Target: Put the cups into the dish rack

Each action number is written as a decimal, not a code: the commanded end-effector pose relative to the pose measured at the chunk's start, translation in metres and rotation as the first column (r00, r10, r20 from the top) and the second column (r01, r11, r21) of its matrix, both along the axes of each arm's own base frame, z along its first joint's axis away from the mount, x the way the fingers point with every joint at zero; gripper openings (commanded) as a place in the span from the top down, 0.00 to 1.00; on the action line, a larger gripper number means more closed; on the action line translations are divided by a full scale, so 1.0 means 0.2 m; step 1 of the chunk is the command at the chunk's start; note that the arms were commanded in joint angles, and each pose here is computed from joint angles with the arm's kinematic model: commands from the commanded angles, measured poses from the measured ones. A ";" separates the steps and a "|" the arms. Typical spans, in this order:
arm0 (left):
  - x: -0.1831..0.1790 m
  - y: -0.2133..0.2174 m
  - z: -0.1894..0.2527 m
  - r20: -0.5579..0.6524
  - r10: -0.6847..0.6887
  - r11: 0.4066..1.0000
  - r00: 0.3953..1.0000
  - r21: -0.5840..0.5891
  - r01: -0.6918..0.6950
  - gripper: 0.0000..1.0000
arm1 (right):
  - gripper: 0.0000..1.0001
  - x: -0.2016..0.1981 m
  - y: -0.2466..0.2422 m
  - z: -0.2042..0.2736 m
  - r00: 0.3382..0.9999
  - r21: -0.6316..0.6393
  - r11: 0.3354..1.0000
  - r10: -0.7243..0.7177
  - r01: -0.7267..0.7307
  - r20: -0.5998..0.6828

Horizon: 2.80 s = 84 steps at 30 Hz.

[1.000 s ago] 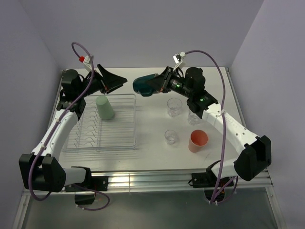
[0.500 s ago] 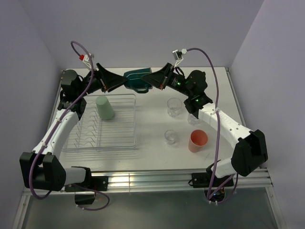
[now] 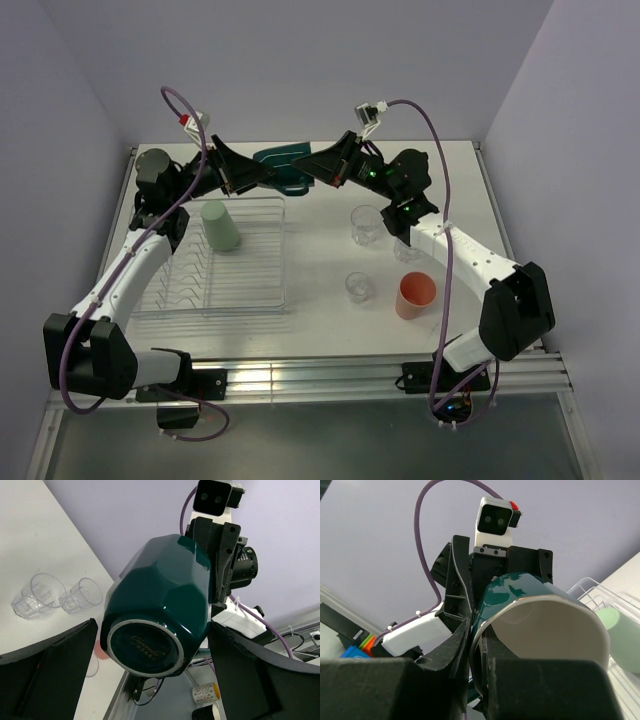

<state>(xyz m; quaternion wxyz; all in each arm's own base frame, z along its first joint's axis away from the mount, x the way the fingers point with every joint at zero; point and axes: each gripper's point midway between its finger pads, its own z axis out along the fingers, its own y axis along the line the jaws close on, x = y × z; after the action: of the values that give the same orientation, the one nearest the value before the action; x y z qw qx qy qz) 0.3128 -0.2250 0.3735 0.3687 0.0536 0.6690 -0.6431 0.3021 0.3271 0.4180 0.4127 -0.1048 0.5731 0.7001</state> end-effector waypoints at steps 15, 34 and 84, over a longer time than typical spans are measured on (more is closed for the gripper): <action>-0.02 -0.02 0.06 0.060 -0.020 0.999 0.998 -0.033 0.022 0.01 | 1.00 -0.09 0.00 0.15 0.989 0.101 0.993 0.046 -0.061 0.141; -0.06 -0.05 0.05 0.047 -0.059 0.997 0.997 -0.049 0.061 0.54 | 1.00 -0.08 0.05 0.10 0.990 0.076 0.996 0.044 -0.055 0.137; 0.21 0.39 -0.36 0.174 0.520 0.428 0.836 0.794 -0.432 1.00 | 0.49 0.33 -0.39 -0.44 0.804 -0.460 0.699 -0.593 0.548 0.056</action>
<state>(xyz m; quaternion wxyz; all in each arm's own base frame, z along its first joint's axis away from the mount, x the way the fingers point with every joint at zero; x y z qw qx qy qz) 0.3412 -0.1689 0.2742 0.3777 -0.0026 0.9029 -0.2050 0.3618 0.2572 0.3067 0.5138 0.0206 0.7581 0.4012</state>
